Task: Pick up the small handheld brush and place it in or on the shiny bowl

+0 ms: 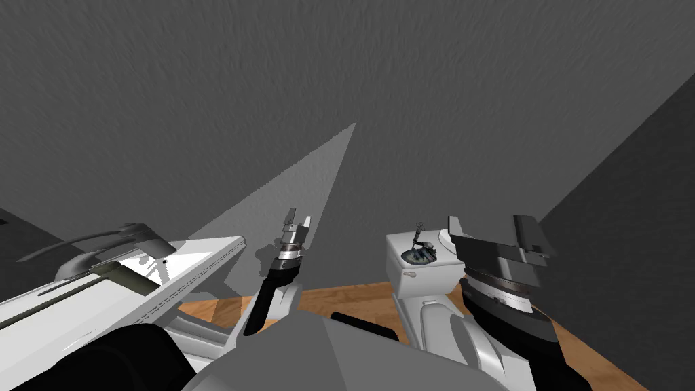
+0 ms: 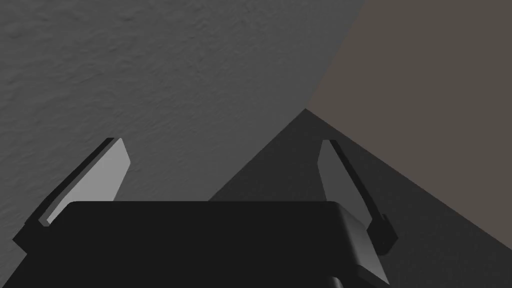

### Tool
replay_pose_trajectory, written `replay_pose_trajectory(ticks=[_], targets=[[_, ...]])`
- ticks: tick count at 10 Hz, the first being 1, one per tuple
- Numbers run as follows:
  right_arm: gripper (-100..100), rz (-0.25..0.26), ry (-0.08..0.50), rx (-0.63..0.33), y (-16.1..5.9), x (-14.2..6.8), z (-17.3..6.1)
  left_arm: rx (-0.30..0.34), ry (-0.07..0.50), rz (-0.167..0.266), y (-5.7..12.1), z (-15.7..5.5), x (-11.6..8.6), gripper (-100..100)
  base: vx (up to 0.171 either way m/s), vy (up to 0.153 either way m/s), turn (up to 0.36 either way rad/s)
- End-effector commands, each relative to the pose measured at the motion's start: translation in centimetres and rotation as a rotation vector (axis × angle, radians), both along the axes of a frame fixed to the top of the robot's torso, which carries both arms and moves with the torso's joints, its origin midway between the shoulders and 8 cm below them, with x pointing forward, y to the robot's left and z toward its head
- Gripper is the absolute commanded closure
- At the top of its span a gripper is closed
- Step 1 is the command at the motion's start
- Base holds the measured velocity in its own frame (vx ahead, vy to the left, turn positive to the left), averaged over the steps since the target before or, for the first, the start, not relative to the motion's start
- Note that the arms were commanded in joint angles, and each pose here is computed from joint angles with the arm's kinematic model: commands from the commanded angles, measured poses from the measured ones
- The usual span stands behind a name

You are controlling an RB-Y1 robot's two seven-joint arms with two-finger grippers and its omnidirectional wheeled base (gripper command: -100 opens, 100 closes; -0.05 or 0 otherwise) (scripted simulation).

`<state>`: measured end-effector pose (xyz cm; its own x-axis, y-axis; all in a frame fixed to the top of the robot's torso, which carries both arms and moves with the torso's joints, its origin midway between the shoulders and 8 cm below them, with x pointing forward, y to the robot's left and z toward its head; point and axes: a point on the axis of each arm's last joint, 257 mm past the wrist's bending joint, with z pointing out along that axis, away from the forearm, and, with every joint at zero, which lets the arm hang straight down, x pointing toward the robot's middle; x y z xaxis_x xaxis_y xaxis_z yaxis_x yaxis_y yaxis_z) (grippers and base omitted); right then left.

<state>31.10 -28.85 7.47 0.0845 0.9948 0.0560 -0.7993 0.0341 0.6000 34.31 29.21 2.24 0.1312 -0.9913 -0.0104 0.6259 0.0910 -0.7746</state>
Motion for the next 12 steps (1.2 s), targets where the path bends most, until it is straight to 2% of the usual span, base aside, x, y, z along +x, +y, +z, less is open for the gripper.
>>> replay_pose_trajectory(ticks=[1,3,5,8,11,12], targets=[[-100,0.000,0.027,-0.036,0.2,0.4,-0.6,0.000,0.000,0.000,0.0,0.0,0.0,0,0.002,0.007,0.027],[-100,-0.011,0.087,-0.101,0.1,1.1,-2.2,0.000,0.000,0.000,0.0,0.0,0.0,0,0.005,0.017,0.049],[-100,-0.038,0.172,-0.180,-0.4,1.9,-4.5,0.000,0.000,0.000,0.0,0.0,0.0,0,0.010,0.031,0.061],[-100,-0.100,0.338,-0.326,-2.1,2.9,-9.4,0.000,0.000,0.000,0.0,0.0,0.0,0,0.011,0.039,0.085],[-100,-0.182,0.532,-0.493,-5.3,2.9,-15.3,0.000,0.000,0.000,0.0,0.0,0.0,0,0.025,0.055,0.094],[-100,-0.179,0.532,-0.501,-5.2,2.9,-15.3,0.000,0.000,0.000,0.0,0.0,0.0,0,0.011,0.035,0.028]])
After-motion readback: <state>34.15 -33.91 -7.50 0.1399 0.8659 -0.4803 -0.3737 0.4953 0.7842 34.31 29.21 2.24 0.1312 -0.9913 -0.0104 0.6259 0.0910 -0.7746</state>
